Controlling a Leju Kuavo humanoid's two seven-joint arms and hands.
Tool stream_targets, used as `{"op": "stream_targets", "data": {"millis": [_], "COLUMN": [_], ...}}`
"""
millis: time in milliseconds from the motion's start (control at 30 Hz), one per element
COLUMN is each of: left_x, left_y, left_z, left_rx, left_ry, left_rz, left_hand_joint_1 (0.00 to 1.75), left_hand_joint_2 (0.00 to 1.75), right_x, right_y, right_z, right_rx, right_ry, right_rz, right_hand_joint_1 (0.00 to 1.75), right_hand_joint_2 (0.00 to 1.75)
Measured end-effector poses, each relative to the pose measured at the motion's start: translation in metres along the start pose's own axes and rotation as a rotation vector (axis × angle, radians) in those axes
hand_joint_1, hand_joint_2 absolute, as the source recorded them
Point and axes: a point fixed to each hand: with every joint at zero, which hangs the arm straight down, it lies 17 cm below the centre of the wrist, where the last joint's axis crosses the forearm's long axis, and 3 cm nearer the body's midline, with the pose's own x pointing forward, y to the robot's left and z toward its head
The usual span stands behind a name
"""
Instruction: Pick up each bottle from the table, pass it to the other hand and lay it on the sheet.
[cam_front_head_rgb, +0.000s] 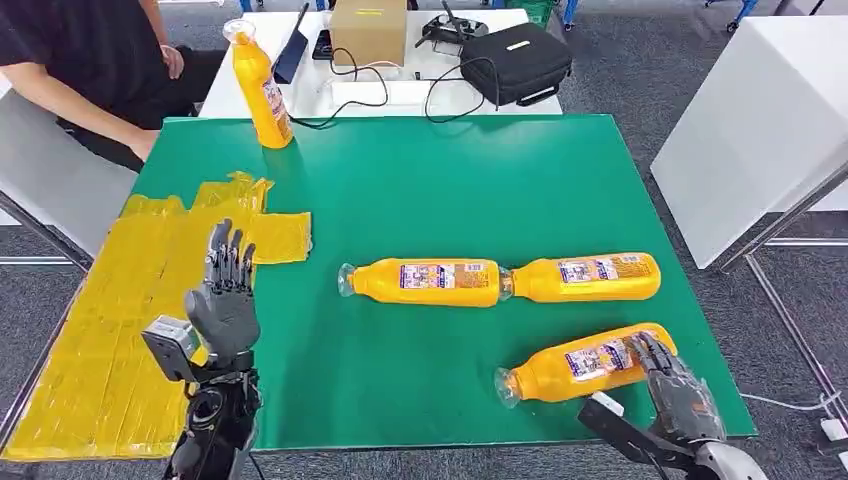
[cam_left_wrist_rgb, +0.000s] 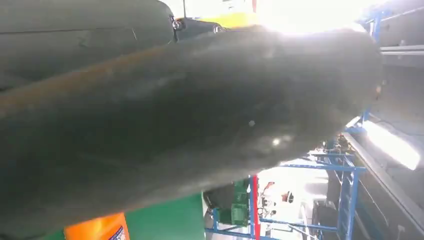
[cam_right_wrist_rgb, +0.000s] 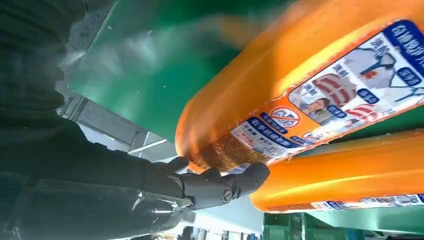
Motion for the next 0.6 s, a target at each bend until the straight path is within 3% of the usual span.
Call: {"op": "stream_targets", "data": {"millis": [600], "left_x": [0.001], "left_y": [-0.012], "left_z": [-0.011], "left_rx": [-0.009], "left_ry": [0.015], "left_rz": [0.018], "left_hand_joint_1": [0.0], "left_hand_joint_2": [0.0], "right_x": [0.005], "right_y": [0.002], "right_z": [-0.003], "right_rx": [0.004], "right_ry": [0.012], "right_rz": [0.004], "right_hand_joint_1": [0.0], "right_hand_joint_2": [1.75]}}
